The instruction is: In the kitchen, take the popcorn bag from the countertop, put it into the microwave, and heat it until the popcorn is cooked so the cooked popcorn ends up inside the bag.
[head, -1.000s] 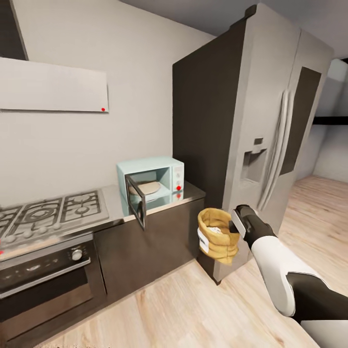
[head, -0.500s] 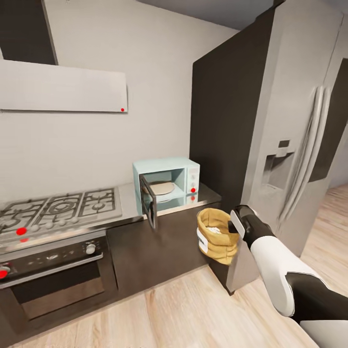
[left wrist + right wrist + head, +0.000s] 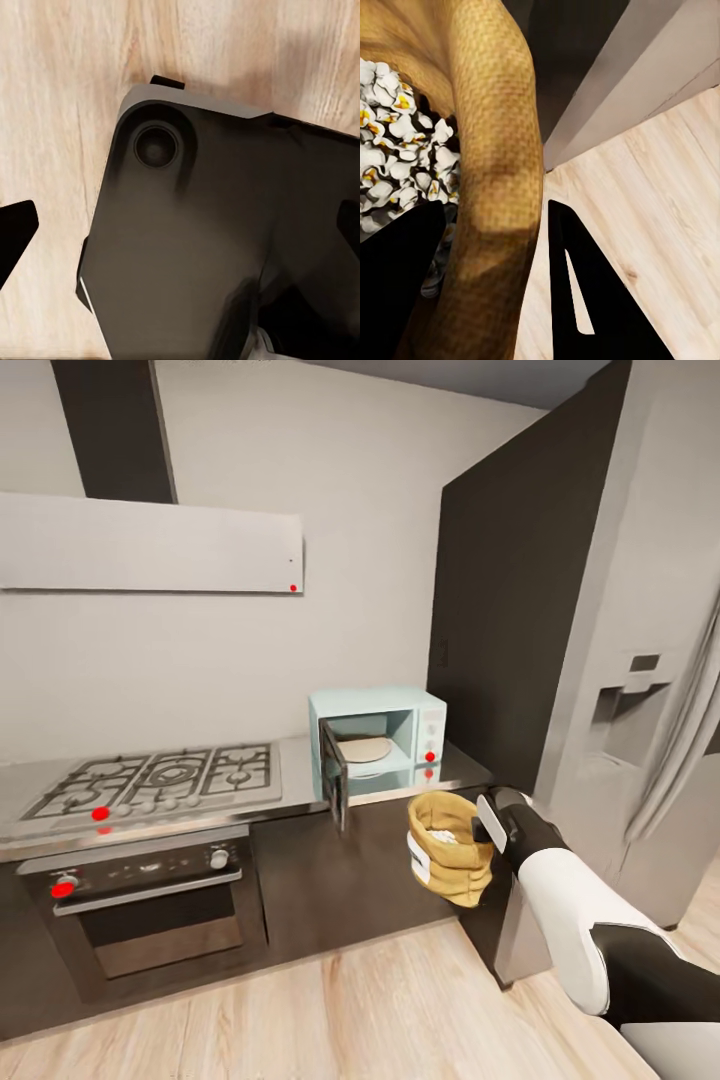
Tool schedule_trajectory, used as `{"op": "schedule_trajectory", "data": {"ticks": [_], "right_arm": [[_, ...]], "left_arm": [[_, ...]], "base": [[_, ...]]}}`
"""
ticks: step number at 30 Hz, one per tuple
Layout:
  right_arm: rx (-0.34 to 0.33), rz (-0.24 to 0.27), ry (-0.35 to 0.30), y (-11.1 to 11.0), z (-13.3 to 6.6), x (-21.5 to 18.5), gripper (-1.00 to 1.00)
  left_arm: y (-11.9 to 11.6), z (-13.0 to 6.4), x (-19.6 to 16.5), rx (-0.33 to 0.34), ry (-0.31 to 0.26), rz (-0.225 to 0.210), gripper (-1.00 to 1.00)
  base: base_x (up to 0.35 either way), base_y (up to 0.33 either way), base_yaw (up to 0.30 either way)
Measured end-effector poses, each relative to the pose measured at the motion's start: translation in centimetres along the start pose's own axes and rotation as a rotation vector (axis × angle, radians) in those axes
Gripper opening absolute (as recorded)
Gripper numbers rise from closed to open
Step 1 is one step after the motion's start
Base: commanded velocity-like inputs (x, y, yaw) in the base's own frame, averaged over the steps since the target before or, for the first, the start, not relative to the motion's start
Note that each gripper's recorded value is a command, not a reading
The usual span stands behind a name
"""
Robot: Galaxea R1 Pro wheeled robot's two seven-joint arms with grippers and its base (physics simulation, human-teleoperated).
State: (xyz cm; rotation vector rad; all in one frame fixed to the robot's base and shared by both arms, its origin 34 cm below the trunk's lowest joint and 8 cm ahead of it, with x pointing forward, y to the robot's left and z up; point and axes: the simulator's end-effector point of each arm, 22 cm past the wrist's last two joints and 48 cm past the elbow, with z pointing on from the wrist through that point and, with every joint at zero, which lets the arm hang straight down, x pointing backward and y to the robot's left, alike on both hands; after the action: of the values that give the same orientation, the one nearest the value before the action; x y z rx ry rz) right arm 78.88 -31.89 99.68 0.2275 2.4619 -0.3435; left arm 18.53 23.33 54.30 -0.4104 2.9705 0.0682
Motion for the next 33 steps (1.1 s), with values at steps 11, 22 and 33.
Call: {"op": "schedule_trajectory", "data": {"ticks": [11,22,33], "right_arm": [[-0.001,0.0,0.001,0.1,0.0,0.0,-1.0],[-0.022,-0.021,0.037,1.3,-0.3,0.9,-1.0],[-0.05,-0.07,0.097,3.1,-2.1,1.4,-1.0]], "left_arm": [[0.1,0.0,0.0,-0.001,0.0,0.0,1.0],[0.1,0.0,0.0,-0.001,0.0,-0.001,1.0],[0.4,0.0,0.1,-0.009,0.005,-0.06,1.0]], "base": [[0.0,-0.129,0.179],[0.0,-0.004,0.001],[0.0,0.0,0.0]]}}
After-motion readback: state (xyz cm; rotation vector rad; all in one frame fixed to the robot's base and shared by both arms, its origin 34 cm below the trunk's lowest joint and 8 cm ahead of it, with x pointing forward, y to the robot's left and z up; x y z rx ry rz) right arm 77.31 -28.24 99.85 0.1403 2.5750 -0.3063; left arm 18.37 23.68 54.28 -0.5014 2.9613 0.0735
